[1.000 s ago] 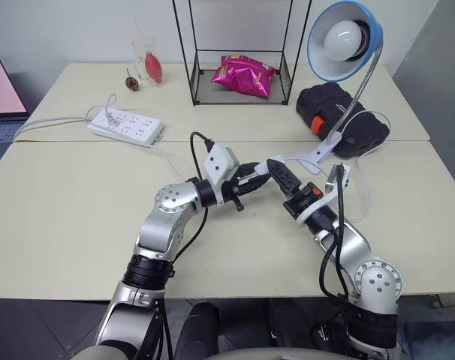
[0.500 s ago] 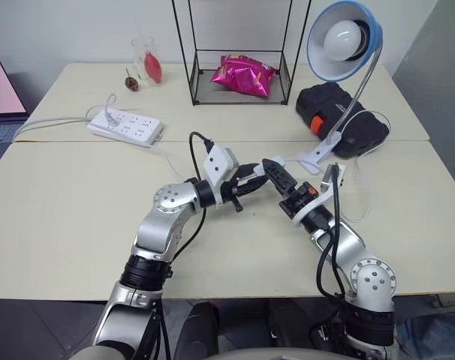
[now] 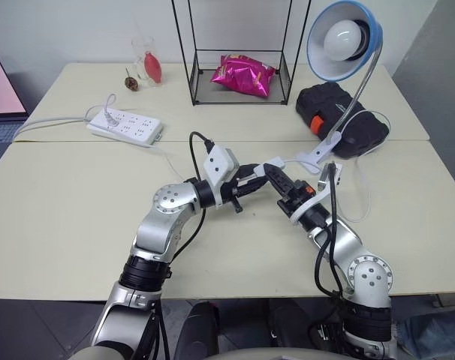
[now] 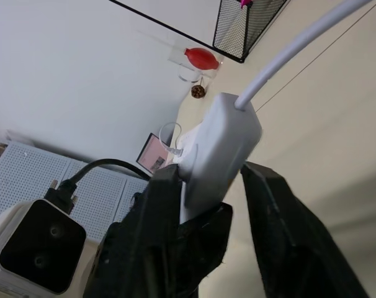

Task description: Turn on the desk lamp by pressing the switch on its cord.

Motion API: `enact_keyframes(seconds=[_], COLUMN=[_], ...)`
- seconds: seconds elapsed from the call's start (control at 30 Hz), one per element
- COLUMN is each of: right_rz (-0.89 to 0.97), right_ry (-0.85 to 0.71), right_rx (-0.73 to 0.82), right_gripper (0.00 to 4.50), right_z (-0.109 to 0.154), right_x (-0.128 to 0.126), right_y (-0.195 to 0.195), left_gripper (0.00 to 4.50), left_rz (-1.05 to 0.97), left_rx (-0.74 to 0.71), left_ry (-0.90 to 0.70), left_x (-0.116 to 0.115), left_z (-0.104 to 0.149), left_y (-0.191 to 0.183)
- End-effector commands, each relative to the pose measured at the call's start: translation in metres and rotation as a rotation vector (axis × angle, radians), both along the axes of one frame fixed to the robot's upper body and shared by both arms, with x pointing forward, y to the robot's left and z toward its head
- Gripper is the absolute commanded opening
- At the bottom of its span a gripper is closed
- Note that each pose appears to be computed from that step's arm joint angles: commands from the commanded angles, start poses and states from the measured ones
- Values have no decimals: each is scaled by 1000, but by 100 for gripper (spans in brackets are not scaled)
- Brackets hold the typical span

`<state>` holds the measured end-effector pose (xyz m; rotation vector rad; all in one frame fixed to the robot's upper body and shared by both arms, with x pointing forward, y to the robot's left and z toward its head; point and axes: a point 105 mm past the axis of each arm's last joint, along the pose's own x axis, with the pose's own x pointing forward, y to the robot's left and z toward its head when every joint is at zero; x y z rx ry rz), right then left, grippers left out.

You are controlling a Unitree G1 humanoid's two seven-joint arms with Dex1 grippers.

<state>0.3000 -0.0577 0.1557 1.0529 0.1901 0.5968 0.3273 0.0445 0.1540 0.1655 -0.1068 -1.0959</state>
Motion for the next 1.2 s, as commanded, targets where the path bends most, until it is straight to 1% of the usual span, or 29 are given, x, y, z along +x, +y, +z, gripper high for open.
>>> enact_keyframes(seconds=[0.03,0.1,0.47,0.53,0.57,0.6,0.67,0.7,0.83,0.87,0.93,0.97,1.0,1.07,1.2], right_rz=[21,22,10,10,10,11,10,13,32,35,41,48,64,98,181], right_ry=[-40,-40,-47,-49,-49,-50,-48,-48,-50,-50,-60,-72,-102,-149,-265], right_rx=[33,34,48,46,46,46,45,41,7,2,-41,-78,-147,-261,-552], right_gripper=[64,58,57,128,146,176,220,236,348,365,411,440,449,450,450], right_z=[11,11,14,14,14,14,14,13,10,10,8,8,8,8,7], right_x=[-3,-3,-2,-2,-2,-2,-2,-2,-7,-8,-12,-15,-20,-27,-40], right_y=[4,4,2,1,1,0,-2,-2,-6,-7,-12,-15,-19,-24,-29], left_gripper=[109,109,109,109,109,109,109,109,109,109,109,109,109,109,109], left_rz=[-27,-29,-26,-24,-23,-21,-17,-16,-7,-5,8,18,32,50,65], left_rx=[-26,-27,-30,-30,-30,-31,-31,-32,-34,-33,-17,-10,1,20,87], left_ry=[-53,-53,-54,-55,-56,-57,-57,-58,-59,-59,-66,-73,-81,-86,-74], left_x=[-6,-6,-6,-5,-5,-5,-4,-4,-2,-2,0,2,5,9,15], left_z=[14,15,15,15,15,15,15,15,15,15,13,13,11,8,-11], left_y=[-5,-5,-6,-6,-6,-6,-5,-5,-6,-6,-4,-3,-1,3,9])
